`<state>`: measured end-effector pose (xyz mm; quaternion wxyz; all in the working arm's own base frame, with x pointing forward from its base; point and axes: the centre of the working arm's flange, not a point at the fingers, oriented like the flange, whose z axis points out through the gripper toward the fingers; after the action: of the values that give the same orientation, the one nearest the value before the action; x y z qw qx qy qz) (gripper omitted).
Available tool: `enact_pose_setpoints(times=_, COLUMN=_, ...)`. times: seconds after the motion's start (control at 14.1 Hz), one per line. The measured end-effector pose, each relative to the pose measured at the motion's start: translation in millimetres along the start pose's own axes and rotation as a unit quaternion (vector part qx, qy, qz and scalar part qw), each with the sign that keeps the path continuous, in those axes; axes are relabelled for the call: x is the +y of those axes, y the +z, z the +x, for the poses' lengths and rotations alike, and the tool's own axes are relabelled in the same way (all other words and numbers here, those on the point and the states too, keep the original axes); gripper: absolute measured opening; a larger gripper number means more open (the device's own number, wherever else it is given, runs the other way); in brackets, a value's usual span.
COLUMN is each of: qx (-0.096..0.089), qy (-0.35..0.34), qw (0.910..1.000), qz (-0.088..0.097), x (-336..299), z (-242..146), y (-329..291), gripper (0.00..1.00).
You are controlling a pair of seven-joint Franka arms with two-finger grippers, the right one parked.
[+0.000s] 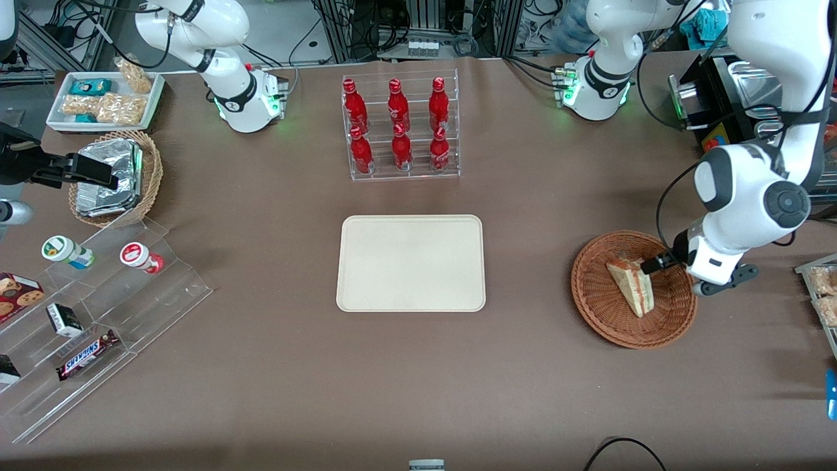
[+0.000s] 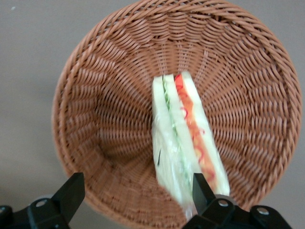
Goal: Place sandwich from basket to tray
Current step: 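Move the left gripper down over the sandwich in the wicker basket, then close the left gripper on the sandwich wedge and lift it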
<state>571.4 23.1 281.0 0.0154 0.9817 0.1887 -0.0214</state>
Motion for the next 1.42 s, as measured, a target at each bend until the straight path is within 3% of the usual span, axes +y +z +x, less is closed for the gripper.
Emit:
enact_pose_setpoints(times=0.28, qx=0.005, qy=-0.037, qw=0.9993, qz=-0.007, x=8.2, z=4.8, y=14.4, gripper=1.00)
enact_pose_setpoints(times=0.85, qx=0.027, qy=-0.037, qw=0.9988, qz=-0.016, x=17.7, z=19.7, y=-8.3, gripper=1.00)
enact_pose_setpoints(times=1.42, qx=-0.019, qy=-0.027, qw=0.9994, qz=-0.002, x=40.9, z=10.6, y=53.8, gripper=1.00)
